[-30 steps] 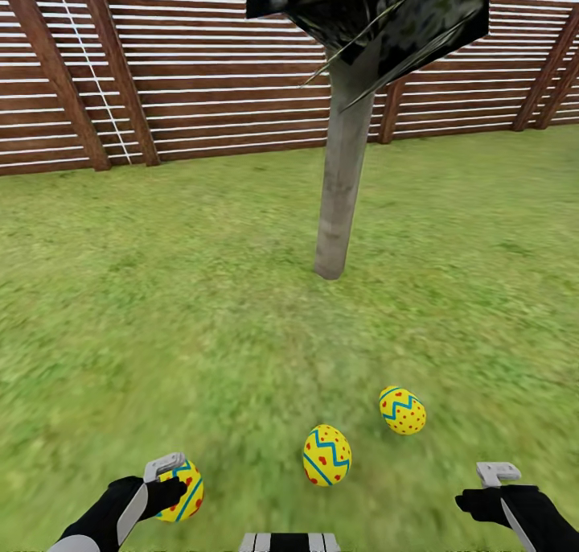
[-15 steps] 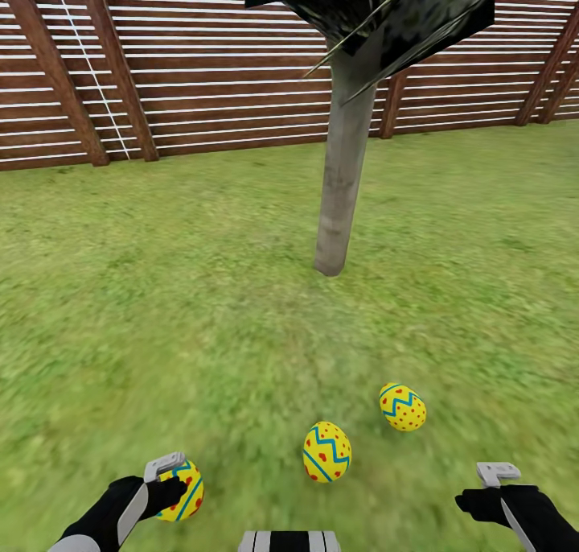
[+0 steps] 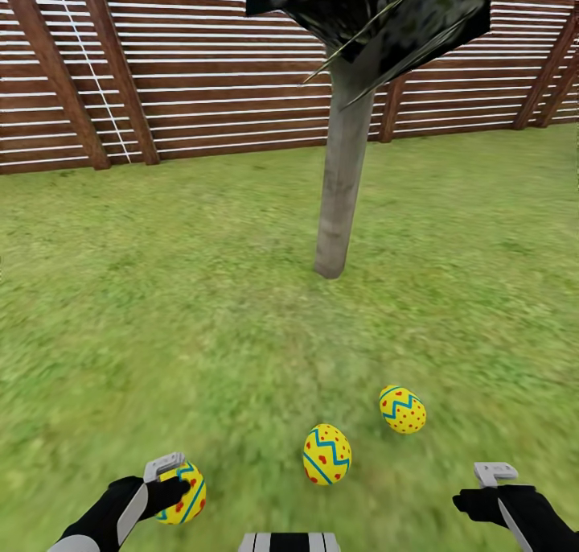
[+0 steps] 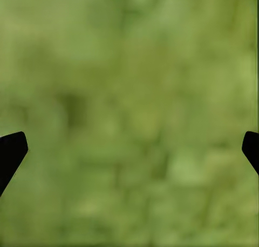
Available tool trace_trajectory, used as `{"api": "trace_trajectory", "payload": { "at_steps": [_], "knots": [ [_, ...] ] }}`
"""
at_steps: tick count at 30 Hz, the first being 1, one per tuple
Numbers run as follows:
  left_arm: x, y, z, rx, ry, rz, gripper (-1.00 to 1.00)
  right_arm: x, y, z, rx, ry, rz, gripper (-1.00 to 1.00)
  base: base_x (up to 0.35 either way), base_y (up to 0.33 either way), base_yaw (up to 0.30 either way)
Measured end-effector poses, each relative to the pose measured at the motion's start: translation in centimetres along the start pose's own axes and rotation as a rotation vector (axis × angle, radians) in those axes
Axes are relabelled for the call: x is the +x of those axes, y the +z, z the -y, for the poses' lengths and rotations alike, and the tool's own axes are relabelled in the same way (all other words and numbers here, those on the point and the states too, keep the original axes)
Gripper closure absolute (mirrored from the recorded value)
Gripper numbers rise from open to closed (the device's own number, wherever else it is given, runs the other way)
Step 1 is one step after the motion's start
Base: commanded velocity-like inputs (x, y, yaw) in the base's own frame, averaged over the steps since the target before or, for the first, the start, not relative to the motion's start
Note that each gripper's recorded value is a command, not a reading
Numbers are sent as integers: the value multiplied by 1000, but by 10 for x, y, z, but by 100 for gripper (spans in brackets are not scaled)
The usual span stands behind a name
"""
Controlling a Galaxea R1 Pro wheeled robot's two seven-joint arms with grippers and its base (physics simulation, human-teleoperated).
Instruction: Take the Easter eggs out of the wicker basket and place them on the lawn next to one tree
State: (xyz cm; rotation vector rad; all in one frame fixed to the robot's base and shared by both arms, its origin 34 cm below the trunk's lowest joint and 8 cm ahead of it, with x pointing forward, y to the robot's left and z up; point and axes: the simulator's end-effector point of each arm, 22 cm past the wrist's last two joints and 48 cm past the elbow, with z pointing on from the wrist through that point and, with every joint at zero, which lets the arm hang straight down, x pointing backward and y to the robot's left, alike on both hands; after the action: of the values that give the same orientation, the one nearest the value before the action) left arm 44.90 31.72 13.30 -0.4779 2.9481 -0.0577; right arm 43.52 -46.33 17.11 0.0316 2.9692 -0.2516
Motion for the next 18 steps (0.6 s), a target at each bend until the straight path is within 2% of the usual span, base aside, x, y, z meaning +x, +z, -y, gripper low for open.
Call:
{"api": "trace_trajectory", "payload": {
  "at_steps": [6,10,15,18],
  "knots": [
    [-9,-8,2,3,2,21,-100,-9,-8,0,-1,4,23,-100,0,0,0],
    [-13,-14,-15,-91,-3,33,-100,-15,-13,-2,-5,7,39,-100,-34,0,0],
    [-20,-21,-14,-96,-6,46,-100,-22,-19,-5,-11,10,59,-100,-309,0,6],
    [-24,-25,-12,-92,-4,58,-100,-27,-23,-6,-11,11,73,-100,-340,0,183]
  ]
}}
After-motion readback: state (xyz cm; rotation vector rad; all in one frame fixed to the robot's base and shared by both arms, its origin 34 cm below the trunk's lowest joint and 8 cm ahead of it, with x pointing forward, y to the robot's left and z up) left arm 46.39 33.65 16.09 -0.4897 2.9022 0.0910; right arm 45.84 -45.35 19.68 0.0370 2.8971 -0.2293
